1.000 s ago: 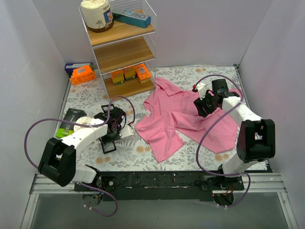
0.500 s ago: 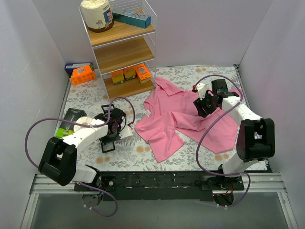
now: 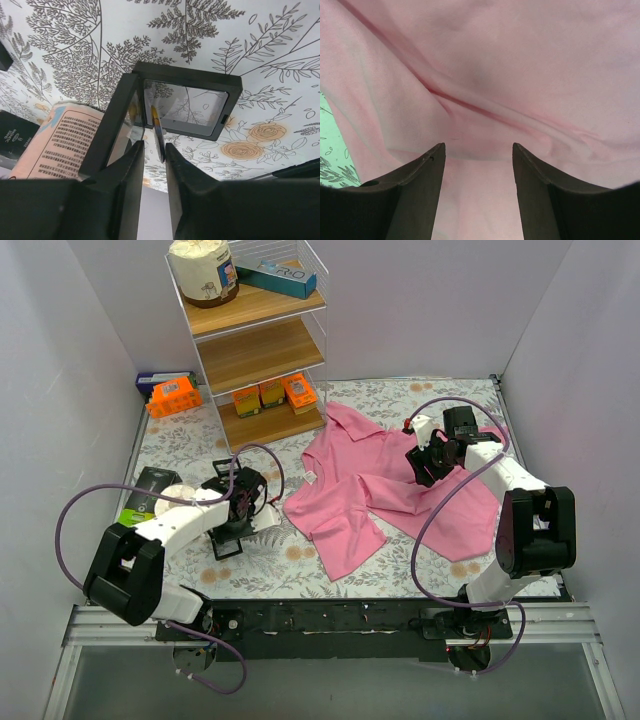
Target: Remove the brooch from the garment
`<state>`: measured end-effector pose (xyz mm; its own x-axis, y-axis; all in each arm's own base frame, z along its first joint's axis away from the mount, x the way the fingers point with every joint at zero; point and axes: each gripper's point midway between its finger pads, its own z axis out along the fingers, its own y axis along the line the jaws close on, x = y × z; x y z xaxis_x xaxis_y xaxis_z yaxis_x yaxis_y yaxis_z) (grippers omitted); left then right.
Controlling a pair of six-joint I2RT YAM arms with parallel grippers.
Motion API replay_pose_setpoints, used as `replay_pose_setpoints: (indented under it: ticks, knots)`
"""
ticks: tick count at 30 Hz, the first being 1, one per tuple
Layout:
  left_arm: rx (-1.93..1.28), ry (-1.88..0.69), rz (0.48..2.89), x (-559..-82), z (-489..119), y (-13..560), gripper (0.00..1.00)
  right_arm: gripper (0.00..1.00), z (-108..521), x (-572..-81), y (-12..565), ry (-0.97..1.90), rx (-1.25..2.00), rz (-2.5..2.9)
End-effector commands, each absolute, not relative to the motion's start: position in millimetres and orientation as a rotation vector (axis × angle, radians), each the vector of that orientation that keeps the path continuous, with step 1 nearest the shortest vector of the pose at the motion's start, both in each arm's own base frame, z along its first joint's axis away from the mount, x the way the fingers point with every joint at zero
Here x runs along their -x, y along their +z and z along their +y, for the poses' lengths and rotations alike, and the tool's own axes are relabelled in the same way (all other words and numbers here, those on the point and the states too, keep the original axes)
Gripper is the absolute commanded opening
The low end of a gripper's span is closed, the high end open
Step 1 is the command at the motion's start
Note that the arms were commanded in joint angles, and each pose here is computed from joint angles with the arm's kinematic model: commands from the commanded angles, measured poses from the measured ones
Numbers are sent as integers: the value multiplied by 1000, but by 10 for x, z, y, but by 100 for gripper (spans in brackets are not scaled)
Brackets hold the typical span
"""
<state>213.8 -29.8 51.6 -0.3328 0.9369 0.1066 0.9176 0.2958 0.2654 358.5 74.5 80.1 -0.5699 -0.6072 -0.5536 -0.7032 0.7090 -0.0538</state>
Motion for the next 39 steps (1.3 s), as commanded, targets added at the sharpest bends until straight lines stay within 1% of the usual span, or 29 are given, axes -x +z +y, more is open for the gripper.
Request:
replay_pose_setpoints:
  ticks: [1, 5, 11, 22, 23, 26, 27, 29, 30, 31, 32, 33, 34, 35, 37, 38, 39]
  knots:
    - [-1741, 388, 2487, -2159, -378, 574, 26, 64, 769, -3680, 909, 229, 981, 2333]
    - [-1724, 343, 2516, -2131, -423, 593, 30, 64, 771, -3683, 900, 231, 983, 2333]
    - [-1684, 248, 2558, -2094, -536, 598, 32, 64, 769, -3679, 899, 234, 978, 2336]
    - [-1687, 52, 2607, -1942, -705, 601, 34, 64, 774, -3673, 910, 234, 980, 2335]
    - [-1687, -41, 2595, -1905, -805, 621, 34, 64, 773, -3675, 926, 236, 980, 2331]
    - [-1673, -171, 2534, -1945, -1005, 812, 34, 64, 857, -3711, 1064, 281, 979, 2295]
    - [-1680, -313, 2509, -1863, -1148, 880, 35, 64, 932, -3701, 1124, 336, 988, 2272]
    - [-1664, -444, 2441, -1889, -1352, 1074, 39, 64, 1036, -3725, 1301, 399, 990, 2227]
    - [-1653, -577, 2420, -1814, -1490, 1153, 40, 64, 1114, -3717, 1379, 452, 991, 2199]
    - [-1641, -627, 2403, -1819, -1564, 1223, 41, 64, 1153, -3744, 1466, 471, 963, 2189]
    - [-1619, -669, 2377, -1871, -1661, 1328, 47, 65, 1167, -3774, 1556, 477, 940, 2176]
    - [-1599, -698, 2372, -1919, -1732, 1370, 50, 71, 1183, -3855, 1711, 468, 920, 2146]
    - [-1585, -741, 2347, -1954, -1817, 1431, 51, 80, 1186, -3899, 1803, 458, 890, 2139]
    - [-1541, -762, 2356, -2000, -1880, 1493, 53, 80, 1185, -3945, 1893, 460, 819, 2152]
    - [-1489, -763, 2264, -2245, -2063, 1747, 60, 82, 1118, -4094, 2195, 391, 730, 2128]
    - [-1439, -768, 2247, -2330, -2134, 1868, 61, 82, 1092, -4122, 2338, 381, 657, 2127]
    - [-1413, -748, 2177, -2481, -2220, 2060, 62, 83, 1018, -4148, 2417, 334, 593, 2145]
